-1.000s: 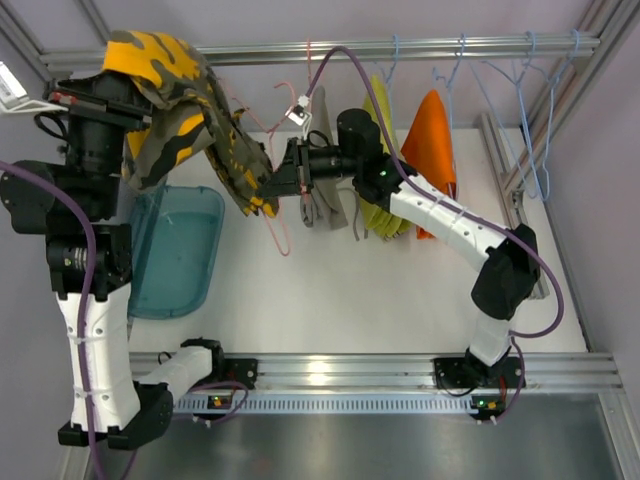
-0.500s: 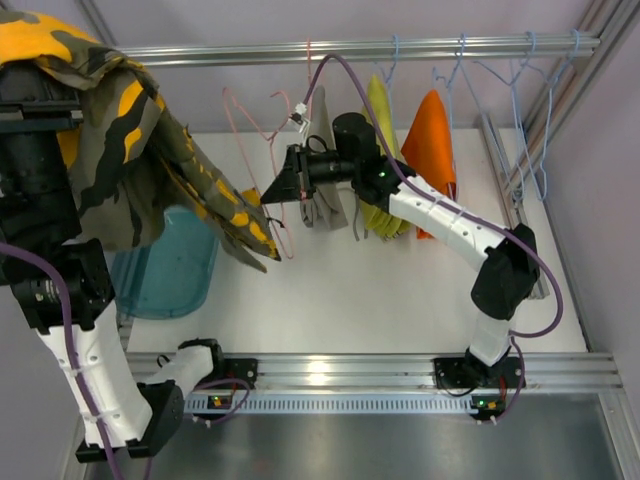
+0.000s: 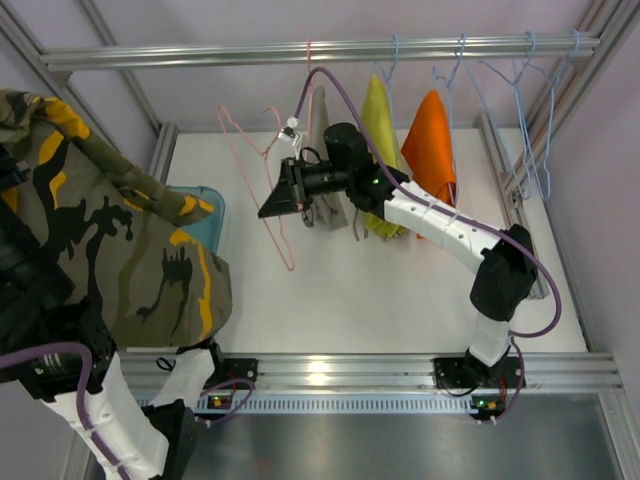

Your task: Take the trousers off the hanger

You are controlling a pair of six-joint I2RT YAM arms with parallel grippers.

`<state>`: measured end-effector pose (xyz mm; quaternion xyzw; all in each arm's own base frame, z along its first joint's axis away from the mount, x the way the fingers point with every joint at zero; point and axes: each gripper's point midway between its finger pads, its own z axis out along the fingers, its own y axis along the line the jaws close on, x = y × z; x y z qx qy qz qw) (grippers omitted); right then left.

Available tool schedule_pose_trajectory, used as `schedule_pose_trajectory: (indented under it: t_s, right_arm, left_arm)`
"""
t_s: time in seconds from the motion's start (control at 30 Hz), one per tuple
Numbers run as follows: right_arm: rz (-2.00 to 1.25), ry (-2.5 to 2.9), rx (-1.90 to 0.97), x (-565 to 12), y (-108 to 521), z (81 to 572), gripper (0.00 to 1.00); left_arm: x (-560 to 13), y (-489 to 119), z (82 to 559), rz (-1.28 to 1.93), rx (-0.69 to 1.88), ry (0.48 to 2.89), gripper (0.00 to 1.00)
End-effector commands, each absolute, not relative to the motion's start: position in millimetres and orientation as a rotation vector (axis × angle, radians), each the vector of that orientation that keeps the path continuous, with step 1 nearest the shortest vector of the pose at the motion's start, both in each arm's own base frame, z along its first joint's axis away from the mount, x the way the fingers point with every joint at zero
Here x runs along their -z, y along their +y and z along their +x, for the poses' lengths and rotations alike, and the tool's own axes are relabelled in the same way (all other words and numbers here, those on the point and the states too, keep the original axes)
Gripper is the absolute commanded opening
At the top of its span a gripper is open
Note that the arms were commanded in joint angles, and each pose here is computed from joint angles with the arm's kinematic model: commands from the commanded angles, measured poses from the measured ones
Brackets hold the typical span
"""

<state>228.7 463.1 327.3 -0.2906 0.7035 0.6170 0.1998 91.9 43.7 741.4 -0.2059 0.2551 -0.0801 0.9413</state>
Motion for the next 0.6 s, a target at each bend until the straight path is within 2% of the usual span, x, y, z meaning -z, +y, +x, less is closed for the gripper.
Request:
schedule_pose_trajectory:
  t_s: [0.0,0.2,0.23,0.27,0.33,0.37,0.43,0.47,0.57]
  right_arm:
    - [-0.885,1.814,-1.732,-362.7,468.8,222.4,0.0]
    - [-0.899,1.798,-1.726,-366.8,467.8,221.5,0.0]
    - [-0.899,1.795,-1.725,-367.9,467.1,222.0,0.0]
    - [-0.901,1.795,-1.724,-368.0,467.0,221.0,0.0]
    - [-0.9,1.795,-1.723,-368.0,466.7,221.7,0.0]
    - [-0.9,1.792,-1.724,-368.9,466.8,221.7,0.0]
    - [-0.899,1.795,-1.724,-368.7,466.7,221.6,0.0]
    - [-0.903,1.787,-1.727,-371.2,466.2,219.9,0.0]
    - [-0.903,1.791,-1.723,-370.6,464.5,220.4,0.0]
  left_arm:
    - [-745.7,73.6,127.4,-0.445,-0.056,0.527,0.0]
    - [-762.8,85.3,172.2,-0.381,-0.24,0.509,0.0]
    - [-774.3,84.6,165.2,-0.367,-0.262,0.479,0.0]
    - [-775.8,85.3,187.2,-0.347,-0.276,0.493,0.0]
    - [-792.2,85.7,182.8,-0.33,-0.314,0.451,0.0]
    - [-791.7,87.7,207.3,-0.315,-0.332,0.469,0.0]
    - [-803.8,89.1,203.6,-0.301,-0.384,0.425,0.0]
    - [-800.2,92.2,224.5,-0.295,-0.404,0.446,0.0]
    - [-798.0,97.0,233.3,-0.296,-0.44,0.45,0.0]
